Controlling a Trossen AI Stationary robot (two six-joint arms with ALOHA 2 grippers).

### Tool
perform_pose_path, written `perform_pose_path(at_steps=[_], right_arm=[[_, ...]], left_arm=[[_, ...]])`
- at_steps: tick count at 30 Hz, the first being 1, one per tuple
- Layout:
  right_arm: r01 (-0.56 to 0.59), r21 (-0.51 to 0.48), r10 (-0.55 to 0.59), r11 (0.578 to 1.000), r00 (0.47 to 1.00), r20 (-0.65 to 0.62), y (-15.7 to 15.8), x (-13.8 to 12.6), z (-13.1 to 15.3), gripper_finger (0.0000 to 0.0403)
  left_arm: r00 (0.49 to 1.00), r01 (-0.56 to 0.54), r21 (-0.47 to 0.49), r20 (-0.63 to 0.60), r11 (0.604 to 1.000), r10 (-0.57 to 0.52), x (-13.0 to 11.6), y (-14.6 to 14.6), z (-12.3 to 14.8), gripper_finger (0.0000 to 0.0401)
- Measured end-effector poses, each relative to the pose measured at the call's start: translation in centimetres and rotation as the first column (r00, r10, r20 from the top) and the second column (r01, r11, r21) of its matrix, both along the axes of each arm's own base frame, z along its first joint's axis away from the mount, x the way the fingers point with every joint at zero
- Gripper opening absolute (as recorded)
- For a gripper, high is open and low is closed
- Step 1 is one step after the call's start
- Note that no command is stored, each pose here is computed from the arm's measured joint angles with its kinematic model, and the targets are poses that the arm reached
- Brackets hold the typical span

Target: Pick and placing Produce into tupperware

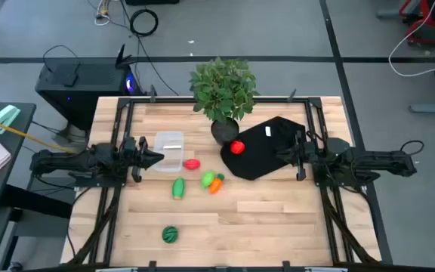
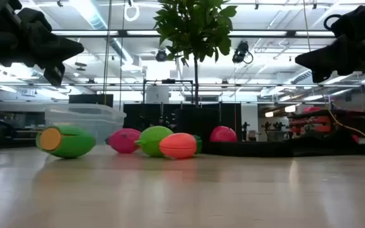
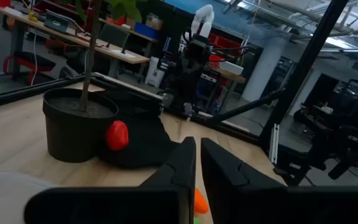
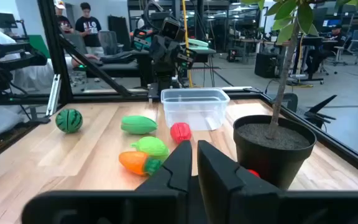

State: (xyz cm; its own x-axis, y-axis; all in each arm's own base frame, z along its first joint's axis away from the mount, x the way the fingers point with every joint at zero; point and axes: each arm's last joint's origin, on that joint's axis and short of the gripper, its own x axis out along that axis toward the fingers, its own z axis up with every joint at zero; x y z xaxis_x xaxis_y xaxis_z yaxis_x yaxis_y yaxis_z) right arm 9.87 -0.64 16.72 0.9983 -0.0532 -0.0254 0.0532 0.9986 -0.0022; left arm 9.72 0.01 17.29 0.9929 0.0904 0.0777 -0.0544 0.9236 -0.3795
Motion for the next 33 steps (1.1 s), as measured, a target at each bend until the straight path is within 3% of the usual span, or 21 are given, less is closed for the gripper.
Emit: perform_pose_path(at_steps=[33], right_arm=[[0.0, 0.0, 0.0, 1.0, 1.0, 0.0, 0.0, 0.0, -0.01, 0.0035]], left_arm=[[1.0, 0.0, 0.0, 0.0, 1.0, 0.0, 0.0, 0.0, -0.01, 0.0032]])
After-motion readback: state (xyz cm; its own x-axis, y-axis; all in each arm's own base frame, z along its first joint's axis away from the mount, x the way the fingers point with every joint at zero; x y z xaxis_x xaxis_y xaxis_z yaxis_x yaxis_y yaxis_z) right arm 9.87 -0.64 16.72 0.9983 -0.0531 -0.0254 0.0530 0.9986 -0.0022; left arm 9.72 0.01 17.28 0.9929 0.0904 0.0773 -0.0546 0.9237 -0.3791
